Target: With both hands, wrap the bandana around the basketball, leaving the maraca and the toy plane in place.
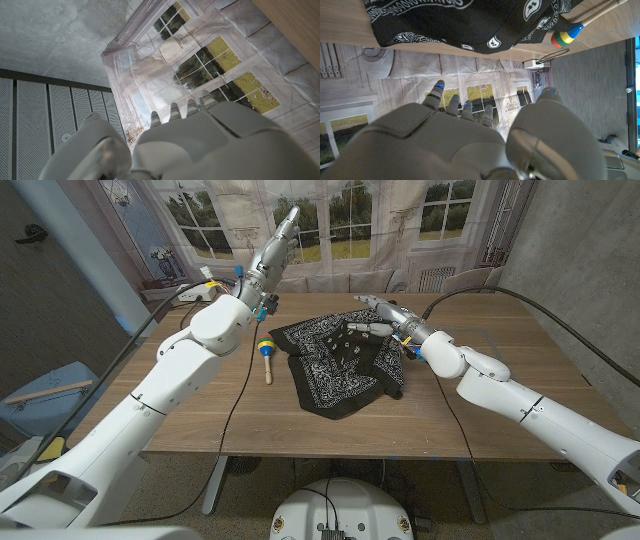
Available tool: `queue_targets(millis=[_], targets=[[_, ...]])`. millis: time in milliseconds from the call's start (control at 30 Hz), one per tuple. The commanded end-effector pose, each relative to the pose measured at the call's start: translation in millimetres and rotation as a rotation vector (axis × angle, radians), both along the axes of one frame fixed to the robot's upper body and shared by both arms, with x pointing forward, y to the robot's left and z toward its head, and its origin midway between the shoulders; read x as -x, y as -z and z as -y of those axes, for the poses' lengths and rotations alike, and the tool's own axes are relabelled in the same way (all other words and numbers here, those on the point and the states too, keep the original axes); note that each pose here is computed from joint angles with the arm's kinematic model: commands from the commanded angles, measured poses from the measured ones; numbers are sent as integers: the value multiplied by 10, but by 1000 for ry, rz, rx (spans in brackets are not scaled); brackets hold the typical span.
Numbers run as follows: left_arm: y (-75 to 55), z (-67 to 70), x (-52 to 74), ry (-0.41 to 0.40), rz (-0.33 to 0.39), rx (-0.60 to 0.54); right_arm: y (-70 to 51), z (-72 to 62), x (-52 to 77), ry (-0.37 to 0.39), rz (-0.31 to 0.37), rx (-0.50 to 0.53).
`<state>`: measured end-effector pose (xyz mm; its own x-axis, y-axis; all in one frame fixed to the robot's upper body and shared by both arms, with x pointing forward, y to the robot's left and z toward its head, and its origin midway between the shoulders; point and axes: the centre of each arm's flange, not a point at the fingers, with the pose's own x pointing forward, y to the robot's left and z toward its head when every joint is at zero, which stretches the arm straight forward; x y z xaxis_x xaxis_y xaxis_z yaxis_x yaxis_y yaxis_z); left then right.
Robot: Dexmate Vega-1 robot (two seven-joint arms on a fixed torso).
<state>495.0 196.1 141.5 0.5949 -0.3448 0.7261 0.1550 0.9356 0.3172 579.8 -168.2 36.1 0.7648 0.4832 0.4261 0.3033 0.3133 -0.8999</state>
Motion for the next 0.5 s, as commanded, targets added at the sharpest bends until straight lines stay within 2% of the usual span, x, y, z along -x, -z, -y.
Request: queue_targets(millis=[33, 500], targets=[[57, -22, 29, 35, -6, 8, 82, -162, 18, 50, -42, 117], [90, -22, 1, 43, -17, 9, 192, -313, -109, 154, -59, 252]])
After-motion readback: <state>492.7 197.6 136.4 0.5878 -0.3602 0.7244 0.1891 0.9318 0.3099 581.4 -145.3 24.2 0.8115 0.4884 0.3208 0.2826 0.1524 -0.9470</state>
